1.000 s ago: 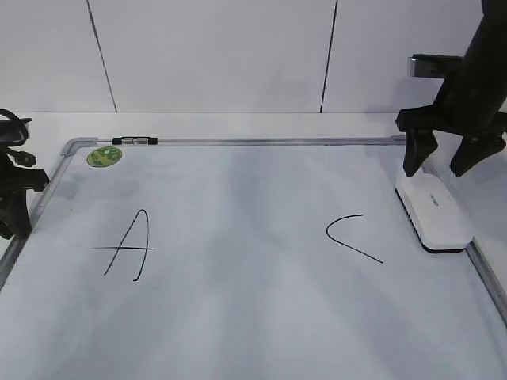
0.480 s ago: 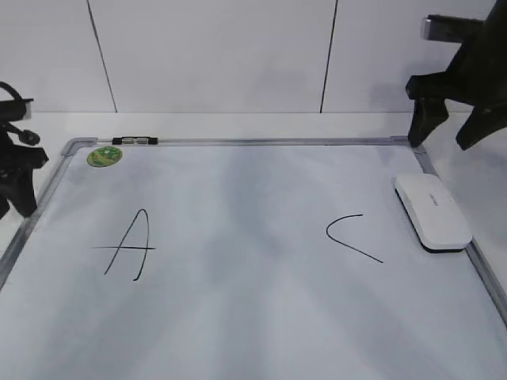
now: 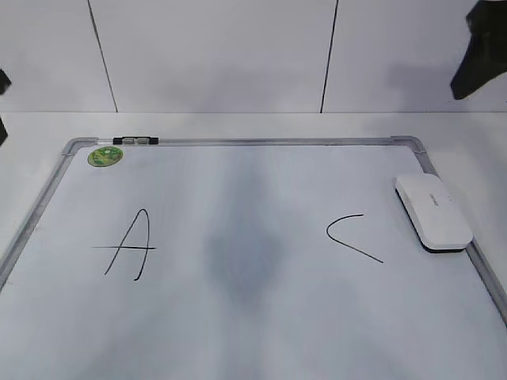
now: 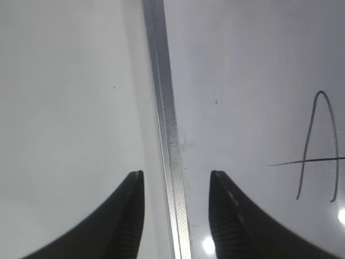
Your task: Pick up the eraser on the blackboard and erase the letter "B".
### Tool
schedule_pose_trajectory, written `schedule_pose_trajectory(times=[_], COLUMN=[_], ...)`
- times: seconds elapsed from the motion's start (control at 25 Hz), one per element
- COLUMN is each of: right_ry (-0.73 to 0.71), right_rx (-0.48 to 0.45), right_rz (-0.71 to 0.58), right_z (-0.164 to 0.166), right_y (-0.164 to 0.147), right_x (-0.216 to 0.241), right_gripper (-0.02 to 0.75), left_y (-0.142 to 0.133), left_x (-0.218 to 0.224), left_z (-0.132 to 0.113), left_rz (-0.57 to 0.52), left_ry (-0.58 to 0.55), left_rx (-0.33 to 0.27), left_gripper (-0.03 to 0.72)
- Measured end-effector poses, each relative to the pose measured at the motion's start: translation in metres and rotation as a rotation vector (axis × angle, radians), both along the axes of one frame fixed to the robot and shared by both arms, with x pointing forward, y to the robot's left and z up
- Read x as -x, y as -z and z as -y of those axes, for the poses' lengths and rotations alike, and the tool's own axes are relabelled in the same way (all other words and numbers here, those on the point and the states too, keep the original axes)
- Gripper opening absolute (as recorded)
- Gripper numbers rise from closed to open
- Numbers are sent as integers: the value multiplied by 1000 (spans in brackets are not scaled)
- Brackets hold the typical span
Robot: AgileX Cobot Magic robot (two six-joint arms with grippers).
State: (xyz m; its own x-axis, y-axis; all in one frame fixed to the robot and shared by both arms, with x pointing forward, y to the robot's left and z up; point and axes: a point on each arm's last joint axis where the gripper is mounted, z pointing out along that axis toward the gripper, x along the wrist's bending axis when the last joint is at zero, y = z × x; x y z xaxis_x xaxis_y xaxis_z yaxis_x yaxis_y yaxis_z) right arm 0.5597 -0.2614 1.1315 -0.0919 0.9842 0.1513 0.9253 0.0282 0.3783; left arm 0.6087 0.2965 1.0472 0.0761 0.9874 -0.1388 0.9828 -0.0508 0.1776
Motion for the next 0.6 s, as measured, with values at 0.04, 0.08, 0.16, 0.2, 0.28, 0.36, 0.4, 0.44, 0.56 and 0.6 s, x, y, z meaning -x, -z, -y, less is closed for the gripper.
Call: schedule_pose_trajectory(times=[0.04,0.08,0.16,0.2,0.28,0.36,0.4,0.44,0.56,0.6], right_ry=[4,10,10,10,9,8,7,7,5,5], right_rx=[-3,-9,-11,-13,-17,-21,-23,-25,-31,-33], right_rz=[6,20,52,73,116,154,181,201,286,311], right_z=[1,2,4,5,7,8,9,10,13,14], right_y=[-4,-10,-19,-24,-34,-39,-43,-44,-51,-51], right_x=[11,25,51,65,94,120,135,146,188,199], right_gripper=[582,582,582,582,582,582,582,582,582,582], left_y=[-14,-28,-53,-67,-91,-115,-125,-135,-163,-171], left_x=[6,13,27,36,54,74,83,94,125,137], left_z=[0,0,1,1,1,3,3,4,7,8], left_rz=[37,74,143,178,243,323,353,389,490,524], left_ry=[0,0,1,2,4,4,4,5,9,11], left_rx=[-1,-2,-3,-4,-6,-1,0,4,33,45], left_gripper=[300,300,300,300,300,300,300,300,300,300])
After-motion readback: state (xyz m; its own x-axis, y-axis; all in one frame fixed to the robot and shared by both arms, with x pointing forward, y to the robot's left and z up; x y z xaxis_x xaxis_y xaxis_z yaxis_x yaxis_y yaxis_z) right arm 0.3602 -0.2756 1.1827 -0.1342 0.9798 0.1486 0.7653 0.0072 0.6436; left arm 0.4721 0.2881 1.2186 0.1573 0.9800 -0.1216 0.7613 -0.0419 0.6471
